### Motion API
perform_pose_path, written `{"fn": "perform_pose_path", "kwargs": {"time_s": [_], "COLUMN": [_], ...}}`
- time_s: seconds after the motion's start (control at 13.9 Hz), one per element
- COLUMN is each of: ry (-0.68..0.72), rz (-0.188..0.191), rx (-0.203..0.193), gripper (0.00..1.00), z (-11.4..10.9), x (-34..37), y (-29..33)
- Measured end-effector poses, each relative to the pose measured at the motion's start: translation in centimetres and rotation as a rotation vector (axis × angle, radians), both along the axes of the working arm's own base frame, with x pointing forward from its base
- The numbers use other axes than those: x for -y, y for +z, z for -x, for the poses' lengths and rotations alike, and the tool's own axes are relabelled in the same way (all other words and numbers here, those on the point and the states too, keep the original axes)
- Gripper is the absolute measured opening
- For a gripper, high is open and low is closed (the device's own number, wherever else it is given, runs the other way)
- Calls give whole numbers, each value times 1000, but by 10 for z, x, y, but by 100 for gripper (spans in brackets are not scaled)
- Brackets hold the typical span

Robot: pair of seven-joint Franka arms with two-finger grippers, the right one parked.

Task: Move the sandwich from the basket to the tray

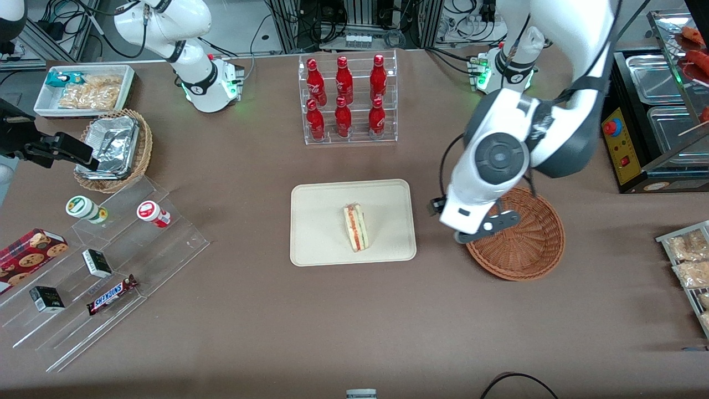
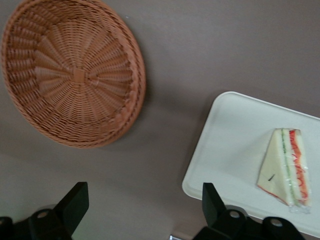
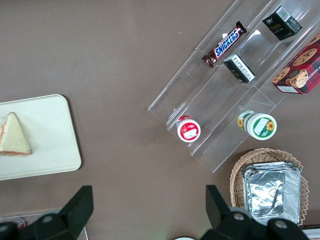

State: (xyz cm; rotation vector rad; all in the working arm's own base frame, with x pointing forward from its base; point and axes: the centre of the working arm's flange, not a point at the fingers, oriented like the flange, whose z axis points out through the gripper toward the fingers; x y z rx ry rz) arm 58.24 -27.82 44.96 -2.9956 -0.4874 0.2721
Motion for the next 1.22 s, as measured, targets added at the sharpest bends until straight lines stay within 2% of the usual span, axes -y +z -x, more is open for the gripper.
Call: {"fn": "perform_pose_path", "kwargs": {"time_s": [0.14,0.36,0.58,0.79,1.01,1.15,1.22], "ry": [-49,-150,-192,-224,-244,-232,-222], "rz": [10,27,52,84,94,80,61], "rx": [-11,-54,-67,-52,-44,-11,6], "gripper": [100,100,100,100,100,100,100], "z": [5,14,13,13,25,32,35], "x": [-24,-64,-115,-154,-184,-199,-207], "y": [7,22,46,69,98,119,129]}}
